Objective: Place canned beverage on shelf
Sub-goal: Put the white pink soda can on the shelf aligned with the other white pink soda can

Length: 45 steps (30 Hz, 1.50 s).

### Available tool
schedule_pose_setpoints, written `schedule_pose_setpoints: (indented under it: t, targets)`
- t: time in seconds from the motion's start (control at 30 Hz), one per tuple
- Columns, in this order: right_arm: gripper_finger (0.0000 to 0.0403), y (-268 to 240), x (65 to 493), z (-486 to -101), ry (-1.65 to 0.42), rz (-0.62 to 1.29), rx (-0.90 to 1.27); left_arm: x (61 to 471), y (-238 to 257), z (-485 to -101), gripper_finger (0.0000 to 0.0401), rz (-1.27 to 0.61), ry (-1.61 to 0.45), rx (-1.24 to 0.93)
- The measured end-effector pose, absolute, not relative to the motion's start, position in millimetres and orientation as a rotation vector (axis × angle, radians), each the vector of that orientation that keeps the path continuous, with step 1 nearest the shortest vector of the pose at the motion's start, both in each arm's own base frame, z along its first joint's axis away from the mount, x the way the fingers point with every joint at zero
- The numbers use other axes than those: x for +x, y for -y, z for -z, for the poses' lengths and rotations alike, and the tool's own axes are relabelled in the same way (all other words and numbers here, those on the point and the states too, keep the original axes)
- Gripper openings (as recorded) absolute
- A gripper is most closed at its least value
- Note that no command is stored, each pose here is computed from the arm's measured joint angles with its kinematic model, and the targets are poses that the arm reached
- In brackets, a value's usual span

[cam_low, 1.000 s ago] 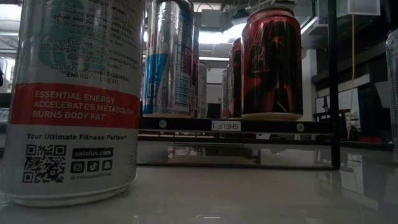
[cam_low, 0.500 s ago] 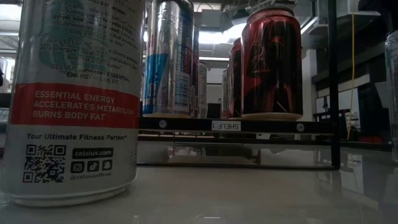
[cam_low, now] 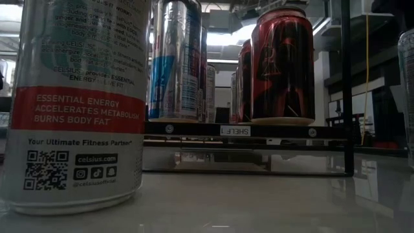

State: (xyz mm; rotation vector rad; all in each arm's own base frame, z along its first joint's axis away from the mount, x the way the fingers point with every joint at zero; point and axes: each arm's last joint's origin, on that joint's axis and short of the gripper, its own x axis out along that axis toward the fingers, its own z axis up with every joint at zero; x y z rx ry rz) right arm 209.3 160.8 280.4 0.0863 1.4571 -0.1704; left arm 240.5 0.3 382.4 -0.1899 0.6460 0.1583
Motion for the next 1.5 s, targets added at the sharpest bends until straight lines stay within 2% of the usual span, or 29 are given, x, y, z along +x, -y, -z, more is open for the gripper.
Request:
schedule_pose_setpoints:
  t: [0.47,0.7,0.8,0.97,1.2,1.5]
  targets:
    - [0.0285,-161.8,210.9,-268.3,-1.441,0.168,0.102,240.5,-0.4,-382.4,0.0096,-0.158,-0.646,-0.19]
    - [0.0242,-162.9,212.2,-268.2,-1.423,0.238,0.205,240.5,-0.3,-382.4,0.0096,-0.158,-0.646,-0.19]
    - [0.024,-162.7,212.2,-268.2,-1.415,0.277,0.244,240.5,-0.4,-382.4,0.0096,-0.159,-0.646,-0.19]
    - [0.0254,-161.9,211.9,-268.0,-1.386,0.395,0.348,240.5,-0.4,-382.4,0.0096,-0.158,-0.646,-0.19]
    - [0.0243,-157.7,209.9,-269.7,-1.294,0.577,0.48,240.5,-0.3,-382.4,0.0096,-0.158,-0.646,-0.19]
    - [0.0248,-141.1,207.4,-272.6,-1.214,0.868,0.607,240.5,-0.4,-382.4,0.0096,-0.158,-0.646,-0.19]
